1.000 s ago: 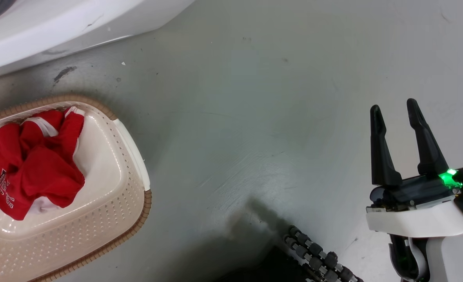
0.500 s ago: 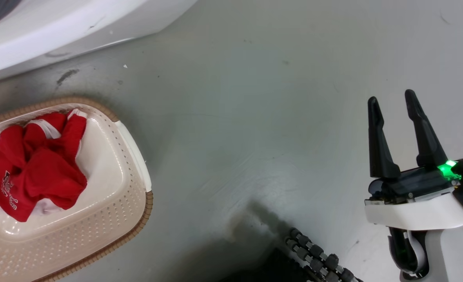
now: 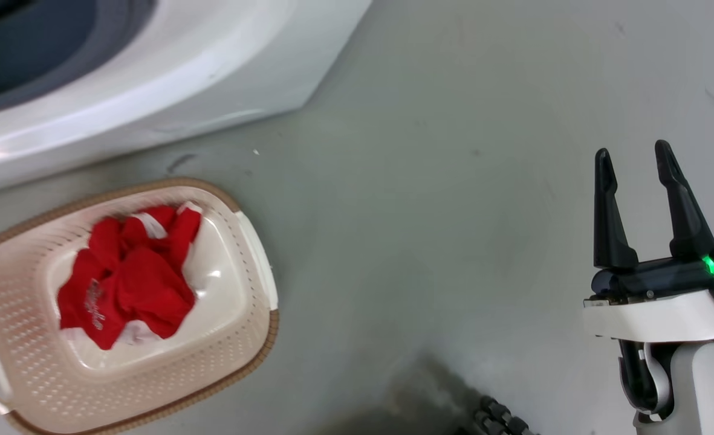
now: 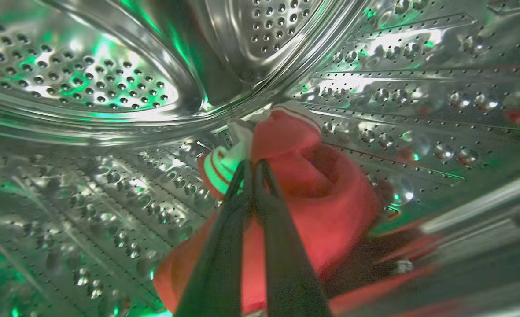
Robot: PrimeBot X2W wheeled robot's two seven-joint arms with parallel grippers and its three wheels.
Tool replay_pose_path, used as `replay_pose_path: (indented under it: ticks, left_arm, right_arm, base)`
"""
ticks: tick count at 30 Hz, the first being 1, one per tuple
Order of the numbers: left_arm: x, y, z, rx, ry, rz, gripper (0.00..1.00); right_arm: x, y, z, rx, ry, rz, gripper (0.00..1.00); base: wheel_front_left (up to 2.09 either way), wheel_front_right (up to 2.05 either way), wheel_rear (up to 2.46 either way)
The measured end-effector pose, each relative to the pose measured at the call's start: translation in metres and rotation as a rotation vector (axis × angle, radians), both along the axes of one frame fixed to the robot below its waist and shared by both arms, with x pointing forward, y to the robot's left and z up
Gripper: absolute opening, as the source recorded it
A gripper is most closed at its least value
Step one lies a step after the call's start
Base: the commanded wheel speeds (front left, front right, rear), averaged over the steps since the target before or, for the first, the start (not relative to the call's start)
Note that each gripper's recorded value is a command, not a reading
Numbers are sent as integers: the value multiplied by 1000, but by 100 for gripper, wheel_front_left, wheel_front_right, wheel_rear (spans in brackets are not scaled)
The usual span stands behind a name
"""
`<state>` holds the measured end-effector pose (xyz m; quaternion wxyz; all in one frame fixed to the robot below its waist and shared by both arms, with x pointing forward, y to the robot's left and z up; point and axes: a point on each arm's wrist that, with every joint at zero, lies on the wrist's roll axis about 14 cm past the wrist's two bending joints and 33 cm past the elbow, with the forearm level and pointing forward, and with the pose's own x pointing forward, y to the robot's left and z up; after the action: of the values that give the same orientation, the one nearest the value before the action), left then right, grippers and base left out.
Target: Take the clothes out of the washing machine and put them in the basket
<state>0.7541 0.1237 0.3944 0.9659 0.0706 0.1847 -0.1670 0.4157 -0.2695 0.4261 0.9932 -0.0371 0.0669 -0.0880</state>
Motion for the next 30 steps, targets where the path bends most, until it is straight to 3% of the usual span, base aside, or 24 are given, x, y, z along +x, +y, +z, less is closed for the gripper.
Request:
replay_pose_path:
  ticks: [13, 30]
  left_arm:
    - [-81, -6, 57, -48, -175, -75, 0]
    - [-202, -7, 181, -92, -517, -68, 0]
  right_arm:
    - [-12, 16, 50, -9, -129, 48, 100]
    - [-43, 39, 105, -9, -279, 111, 100]
  base:
    - [0, 0, 0]
    - [0, 0, 0]
